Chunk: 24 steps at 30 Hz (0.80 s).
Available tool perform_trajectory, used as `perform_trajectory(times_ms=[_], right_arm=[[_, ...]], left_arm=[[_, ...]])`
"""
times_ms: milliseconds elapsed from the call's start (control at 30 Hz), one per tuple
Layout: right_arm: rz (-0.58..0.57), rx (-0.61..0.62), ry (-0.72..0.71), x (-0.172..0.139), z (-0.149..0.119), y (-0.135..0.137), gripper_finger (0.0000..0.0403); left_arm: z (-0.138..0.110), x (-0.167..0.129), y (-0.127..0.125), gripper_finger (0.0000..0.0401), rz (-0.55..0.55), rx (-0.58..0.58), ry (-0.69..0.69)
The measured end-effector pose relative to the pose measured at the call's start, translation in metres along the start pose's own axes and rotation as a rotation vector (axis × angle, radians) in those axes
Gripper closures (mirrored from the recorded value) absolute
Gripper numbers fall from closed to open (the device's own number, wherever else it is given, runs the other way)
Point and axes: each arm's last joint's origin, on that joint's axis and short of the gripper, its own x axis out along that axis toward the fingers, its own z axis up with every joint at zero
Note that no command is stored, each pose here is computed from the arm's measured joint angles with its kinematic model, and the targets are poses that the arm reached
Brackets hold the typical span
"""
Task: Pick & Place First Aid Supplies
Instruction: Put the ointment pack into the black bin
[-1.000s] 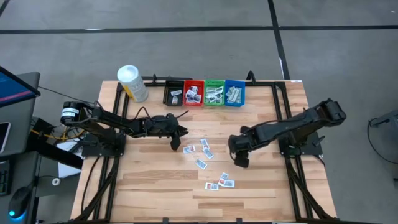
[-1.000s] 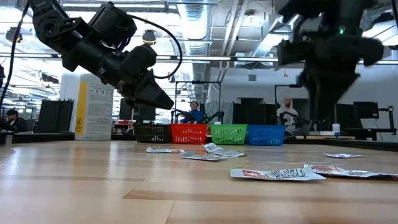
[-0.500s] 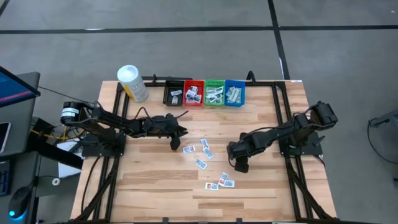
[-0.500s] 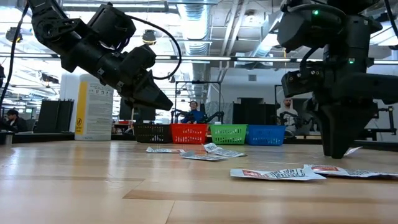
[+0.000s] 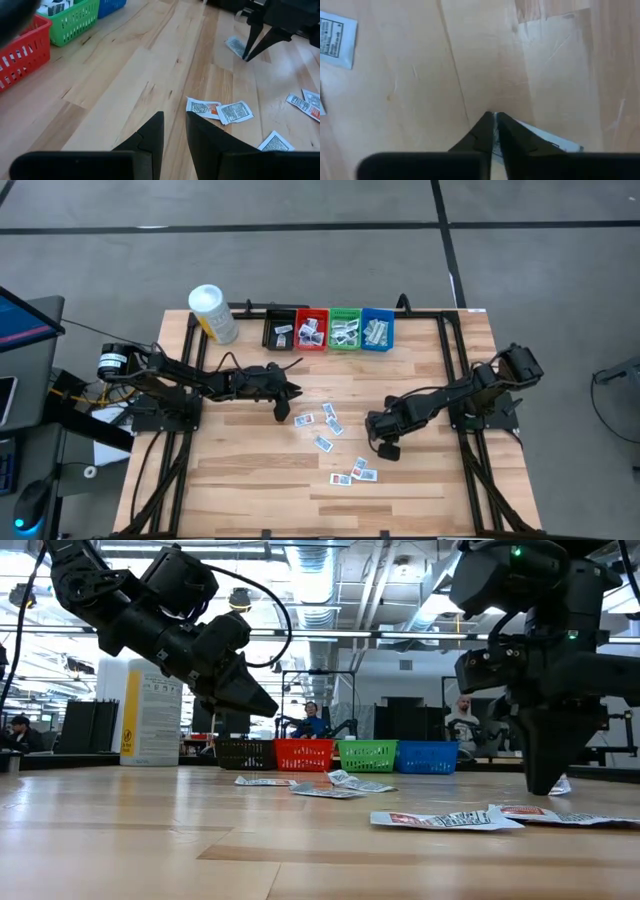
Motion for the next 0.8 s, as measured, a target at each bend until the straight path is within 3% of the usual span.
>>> perform_trajectory(times_ms=[100,400,567,800], right_arm=[[0.006,0.003,-0.012,-0.003,0.000,0.000,0.0398],[0.037,0.031,-0.104,-0.023,0.018,0.006,0.0402],[0.074,0.008,-0.195,-0.042,0.039,0.011,0.0402],[0.158,-0.051,-0.444,-0.079,0.082,0.014,0.0402]], left_arm=[[0.000,0.000,0.000,0.0320,-0.001,0.000,-0.002],[0.001,0.000,0.000,0.0320,-0.003,-0.001,-0.011],[0.002,0.000,-0.001,0.0320,-0.006,-0.003,-0.023],[0.007,0.000,-0.002,0.0320,-0.020,-0.079,-0.068]])
